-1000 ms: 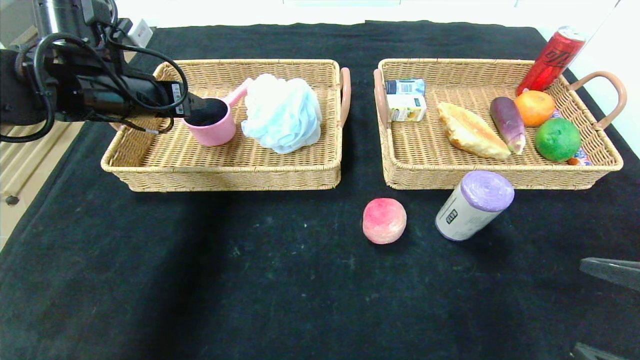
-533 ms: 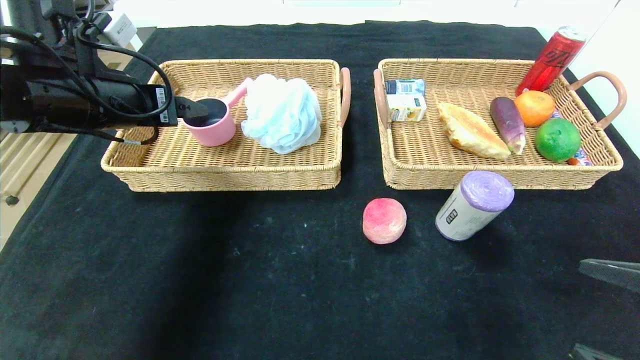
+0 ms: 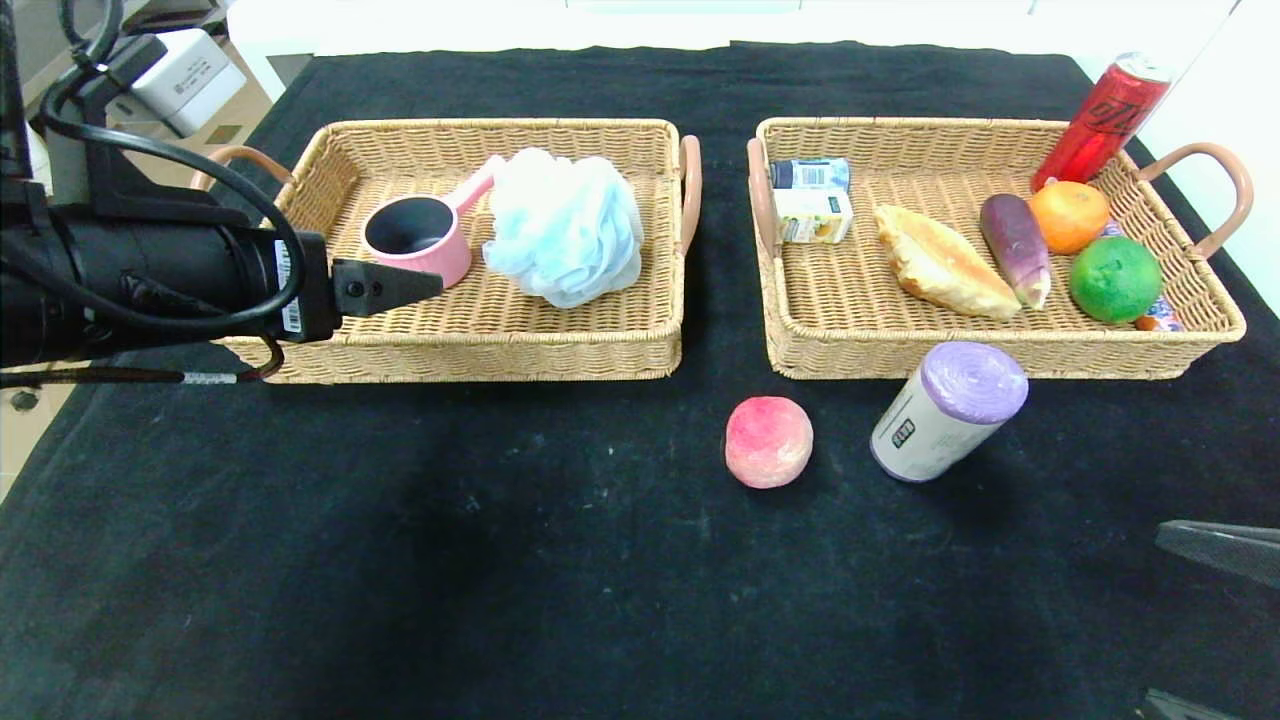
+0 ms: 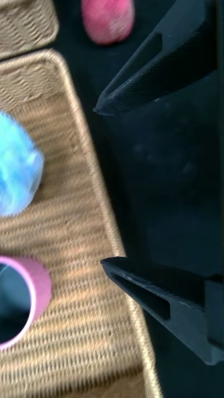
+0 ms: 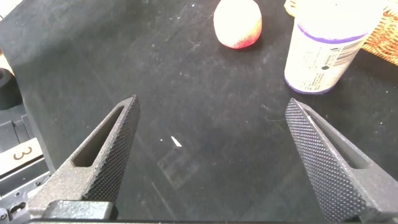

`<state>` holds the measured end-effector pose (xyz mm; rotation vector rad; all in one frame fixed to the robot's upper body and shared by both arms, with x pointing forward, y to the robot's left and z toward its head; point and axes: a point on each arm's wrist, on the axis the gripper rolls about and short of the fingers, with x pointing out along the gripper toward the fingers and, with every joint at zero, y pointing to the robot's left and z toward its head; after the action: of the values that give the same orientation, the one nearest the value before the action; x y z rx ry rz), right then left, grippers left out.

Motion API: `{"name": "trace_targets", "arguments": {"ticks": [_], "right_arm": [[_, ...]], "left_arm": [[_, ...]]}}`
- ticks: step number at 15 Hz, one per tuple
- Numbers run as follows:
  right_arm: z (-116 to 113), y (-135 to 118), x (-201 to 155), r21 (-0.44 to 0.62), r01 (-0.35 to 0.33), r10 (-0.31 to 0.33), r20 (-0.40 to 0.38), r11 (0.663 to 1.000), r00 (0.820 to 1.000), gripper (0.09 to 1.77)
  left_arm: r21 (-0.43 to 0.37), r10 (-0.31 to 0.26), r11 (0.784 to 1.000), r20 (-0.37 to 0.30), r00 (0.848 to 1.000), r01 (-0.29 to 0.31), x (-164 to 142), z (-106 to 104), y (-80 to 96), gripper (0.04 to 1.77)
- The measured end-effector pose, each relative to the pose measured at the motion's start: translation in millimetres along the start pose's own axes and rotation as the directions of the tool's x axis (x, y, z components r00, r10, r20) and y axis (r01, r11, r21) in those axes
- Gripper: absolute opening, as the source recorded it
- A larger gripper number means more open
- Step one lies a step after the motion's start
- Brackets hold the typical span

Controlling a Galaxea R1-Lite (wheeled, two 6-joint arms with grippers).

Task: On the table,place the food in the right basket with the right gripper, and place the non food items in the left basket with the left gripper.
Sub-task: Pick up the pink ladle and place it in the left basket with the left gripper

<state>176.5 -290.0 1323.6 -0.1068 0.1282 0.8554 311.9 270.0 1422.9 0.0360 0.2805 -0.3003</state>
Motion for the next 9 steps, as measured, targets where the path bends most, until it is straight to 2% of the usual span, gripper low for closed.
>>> {"name": "trace_targets", "arguments": {"ticks": [3,6,9], "right_arm": [[0.0,-0.2,0.2,0.000,0.001,-0.001,-0.001,1.000,1.000,1.71],[0.4,-0.8,1.0,0.004,0.003,-0.003,-0.004,1.000,1.000,1.71],[1.3,-2.9,2.9,0.004,0.051,-0.051,-0.013,0.999,0.999,1.71]], "left_arm": [[0.022,-0.073,0.997,-0.026,0.997,0.073,-10.5,-13.4,-17.3,1.67],[0.049,-0.158,0.986,-0.046,0.986,0.160,-15.9,-28.3,-36.2,1.68],[0.071,-0.233,0.969,-0.030,0.972,0.235,-17.5,-40.2,-51.8,1.69]]}}
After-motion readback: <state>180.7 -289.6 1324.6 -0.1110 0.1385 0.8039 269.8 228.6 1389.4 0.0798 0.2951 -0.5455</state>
